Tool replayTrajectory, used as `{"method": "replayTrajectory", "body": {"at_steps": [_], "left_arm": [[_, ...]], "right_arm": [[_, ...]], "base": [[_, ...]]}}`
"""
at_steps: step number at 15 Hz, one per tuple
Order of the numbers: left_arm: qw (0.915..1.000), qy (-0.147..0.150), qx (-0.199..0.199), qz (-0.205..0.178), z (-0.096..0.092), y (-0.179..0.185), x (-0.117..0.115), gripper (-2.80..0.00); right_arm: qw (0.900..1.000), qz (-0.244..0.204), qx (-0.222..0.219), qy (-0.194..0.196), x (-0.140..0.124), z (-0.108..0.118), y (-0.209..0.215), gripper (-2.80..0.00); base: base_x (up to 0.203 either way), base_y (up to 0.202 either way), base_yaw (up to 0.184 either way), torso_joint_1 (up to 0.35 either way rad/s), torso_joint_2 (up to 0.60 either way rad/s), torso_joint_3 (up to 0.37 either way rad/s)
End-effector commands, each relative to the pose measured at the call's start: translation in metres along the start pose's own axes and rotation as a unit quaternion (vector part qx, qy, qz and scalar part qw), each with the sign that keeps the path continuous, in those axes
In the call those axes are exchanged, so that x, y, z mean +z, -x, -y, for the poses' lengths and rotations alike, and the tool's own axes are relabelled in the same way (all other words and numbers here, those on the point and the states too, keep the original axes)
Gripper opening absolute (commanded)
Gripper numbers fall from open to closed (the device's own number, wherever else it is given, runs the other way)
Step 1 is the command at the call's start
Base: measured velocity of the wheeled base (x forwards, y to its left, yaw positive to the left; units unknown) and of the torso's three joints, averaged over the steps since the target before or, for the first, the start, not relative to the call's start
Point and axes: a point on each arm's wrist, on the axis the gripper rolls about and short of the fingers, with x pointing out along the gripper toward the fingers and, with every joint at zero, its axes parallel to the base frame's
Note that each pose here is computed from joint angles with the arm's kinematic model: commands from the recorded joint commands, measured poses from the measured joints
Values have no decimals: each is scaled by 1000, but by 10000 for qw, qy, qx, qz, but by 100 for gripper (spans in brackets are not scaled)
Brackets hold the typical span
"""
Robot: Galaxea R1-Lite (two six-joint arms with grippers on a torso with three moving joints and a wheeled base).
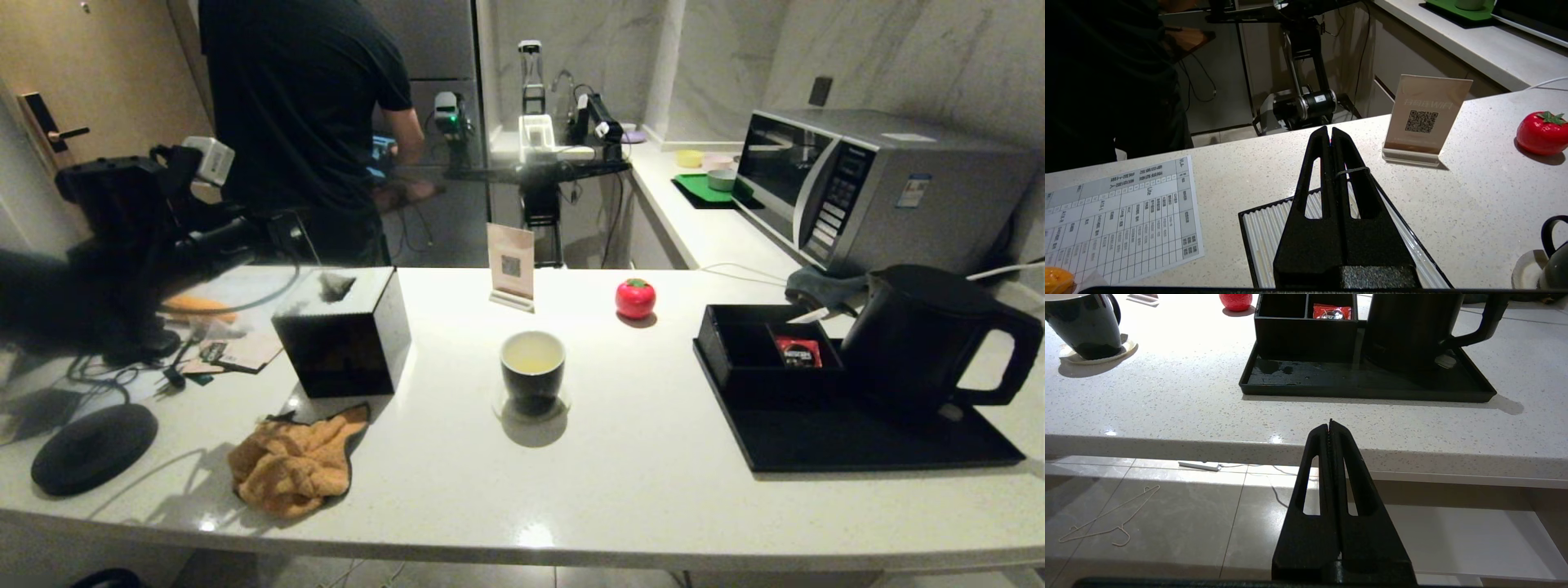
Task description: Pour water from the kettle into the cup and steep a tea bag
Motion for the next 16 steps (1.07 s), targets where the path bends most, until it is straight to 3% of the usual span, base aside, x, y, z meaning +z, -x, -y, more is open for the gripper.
{"method": "replayTrajectory", "body": {"at_steps": [1, 9, 16], "left_arm": [[10000, -14, 24, 33, -2, 3, 2, -280], [9990, 140, 258, -328, -23, -7, -33, -280], [9985, 186, 69, -501, -13, -24, -52, -280]], "right_arm": [[10000, -7, 4, 2, 0, 0, 0, -280], [10000, -7, 4, 2, 0, 0, 0, -280], [10000, -7, 4, 2, 0, 0, 0, -280]], "base": [[0, 0, 0, 0, 0, 0], [0, 0, 0, 0, 0, 0], [0, 0, 0, 0, 0, 0]]}}
